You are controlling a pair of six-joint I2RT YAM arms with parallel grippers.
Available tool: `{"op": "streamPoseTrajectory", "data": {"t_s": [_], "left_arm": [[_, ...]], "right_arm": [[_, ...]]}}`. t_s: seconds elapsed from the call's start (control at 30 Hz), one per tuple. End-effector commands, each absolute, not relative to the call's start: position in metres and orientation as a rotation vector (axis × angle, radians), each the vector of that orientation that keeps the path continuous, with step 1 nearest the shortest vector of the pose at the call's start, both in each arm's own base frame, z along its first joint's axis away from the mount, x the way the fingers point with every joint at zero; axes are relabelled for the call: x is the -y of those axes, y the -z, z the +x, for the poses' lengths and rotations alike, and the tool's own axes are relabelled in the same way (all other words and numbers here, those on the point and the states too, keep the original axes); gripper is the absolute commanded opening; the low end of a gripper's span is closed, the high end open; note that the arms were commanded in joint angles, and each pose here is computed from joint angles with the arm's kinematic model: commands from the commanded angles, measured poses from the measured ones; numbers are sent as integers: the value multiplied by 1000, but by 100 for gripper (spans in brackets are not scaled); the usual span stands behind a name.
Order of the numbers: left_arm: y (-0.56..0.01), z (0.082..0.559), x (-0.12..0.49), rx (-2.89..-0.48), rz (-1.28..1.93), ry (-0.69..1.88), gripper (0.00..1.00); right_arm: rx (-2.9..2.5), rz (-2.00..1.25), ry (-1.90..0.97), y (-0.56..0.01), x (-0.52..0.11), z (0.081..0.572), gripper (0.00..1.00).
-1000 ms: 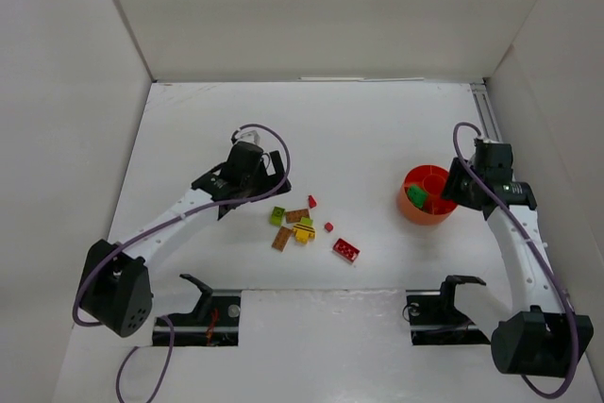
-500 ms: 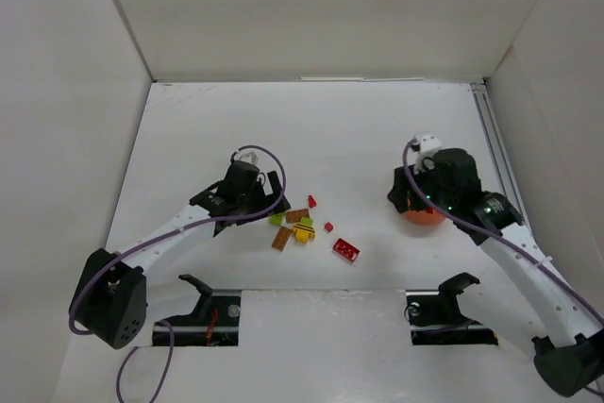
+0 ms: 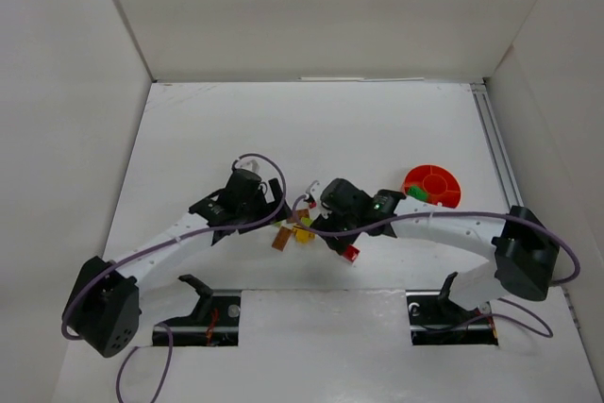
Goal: Sort the legos into containers by color
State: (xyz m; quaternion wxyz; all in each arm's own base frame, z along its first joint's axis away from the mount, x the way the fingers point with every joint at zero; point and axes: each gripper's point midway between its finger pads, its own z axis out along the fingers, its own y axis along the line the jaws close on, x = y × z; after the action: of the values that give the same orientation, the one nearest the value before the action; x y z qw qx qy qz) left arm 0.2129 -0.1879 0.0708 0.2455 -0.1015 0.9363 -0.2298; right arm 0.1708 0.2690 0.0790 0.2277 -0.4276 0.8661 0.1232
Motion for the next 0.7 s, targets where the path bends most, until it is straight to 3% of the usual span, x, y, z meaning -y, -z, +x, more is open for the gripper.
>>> {"op": "streamPoseTrajectory", "data": {"t_s": [0.0,0.17,0.43,0.57,0.67], "left_arm": [[-84,215,183,-2502,-298,624,100],[-96,217,178,-2473,-309,606,100],[-106,220,171,-2438,-325,575,100],[-109,222,172,-2430,-325,582,100],[-112,223,171,-2426,-329,573,100]], "right_arm": [[-2326,-1134,-332,-83,-282,187,66],[-2406,-1131,-211,-55,-273,192,66],[-2498,-1131,-154,-30,-257,178,56],[-2495,-1095,-139,-31,-258,181,35],[-2432,-1030,-160,-55,-264,192,30]]}}
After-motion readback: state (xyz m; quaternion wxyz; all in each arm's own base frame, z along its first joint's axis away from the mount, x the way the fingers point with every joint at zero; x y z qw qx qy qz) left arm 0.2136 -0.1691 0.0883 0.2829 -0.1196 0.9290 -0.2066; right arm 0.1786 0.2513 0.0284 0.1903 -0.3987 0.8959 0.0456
